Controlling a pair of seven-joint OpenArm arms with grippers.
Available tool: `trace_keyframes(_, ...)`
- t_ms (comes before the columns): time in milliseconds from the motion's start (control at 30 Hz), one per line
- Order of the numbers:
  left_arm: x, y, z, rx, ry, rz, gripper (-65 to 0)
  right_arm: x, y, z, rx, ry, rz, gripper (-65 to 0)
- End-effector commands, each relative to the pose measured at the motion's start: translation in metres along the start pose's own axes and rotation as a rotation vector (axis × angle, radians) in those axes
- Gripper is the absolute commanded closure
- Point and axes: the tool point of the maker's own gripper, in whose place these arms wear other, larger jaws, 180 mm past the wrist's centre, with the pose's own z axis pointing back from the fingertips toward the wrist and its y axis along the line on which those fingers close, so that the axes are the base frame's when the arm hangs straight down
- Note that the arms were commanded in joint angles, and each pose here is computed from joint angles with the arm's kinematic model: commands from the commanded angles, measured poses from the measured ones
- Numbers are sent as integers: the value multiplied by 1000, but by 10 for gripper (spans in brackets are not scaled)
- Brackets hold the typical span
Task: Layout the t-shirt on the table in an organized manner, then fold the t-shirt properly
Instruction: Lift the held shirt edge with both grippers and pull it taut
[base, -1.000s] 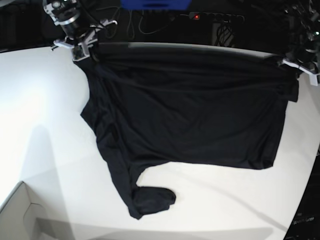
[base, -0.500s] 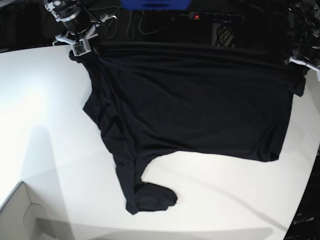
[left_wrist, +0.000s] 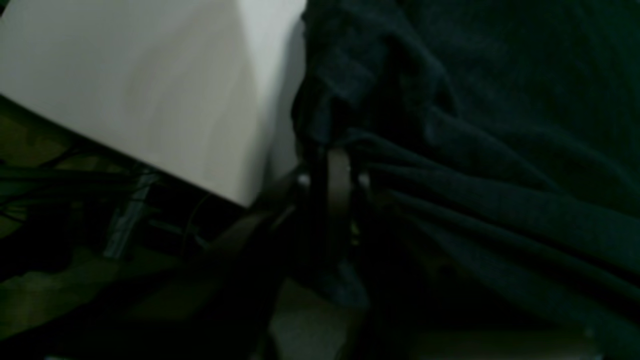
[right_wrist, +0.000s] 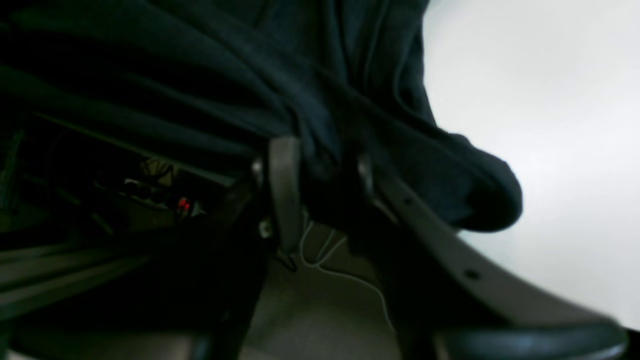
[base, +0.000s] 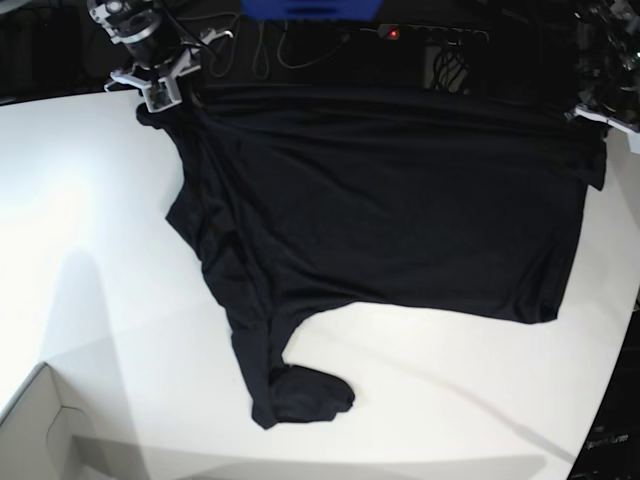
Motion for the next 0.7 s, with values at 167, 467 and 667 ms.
trace_keyframes(167, 16, 3, 5, 5, -51, -10, -195, 8, -3, 4, -11, -34, 0, -165)
trace_keyframes(467, 10, 1, 5, 5, -48, 10, -242, 22, -4, 8, -17, -68, 13, -325)
trace_keyframes(667, 33, -9, 13, -34, -125, 24, -242, 42, -7, 12, -30, -118, 34, -337)
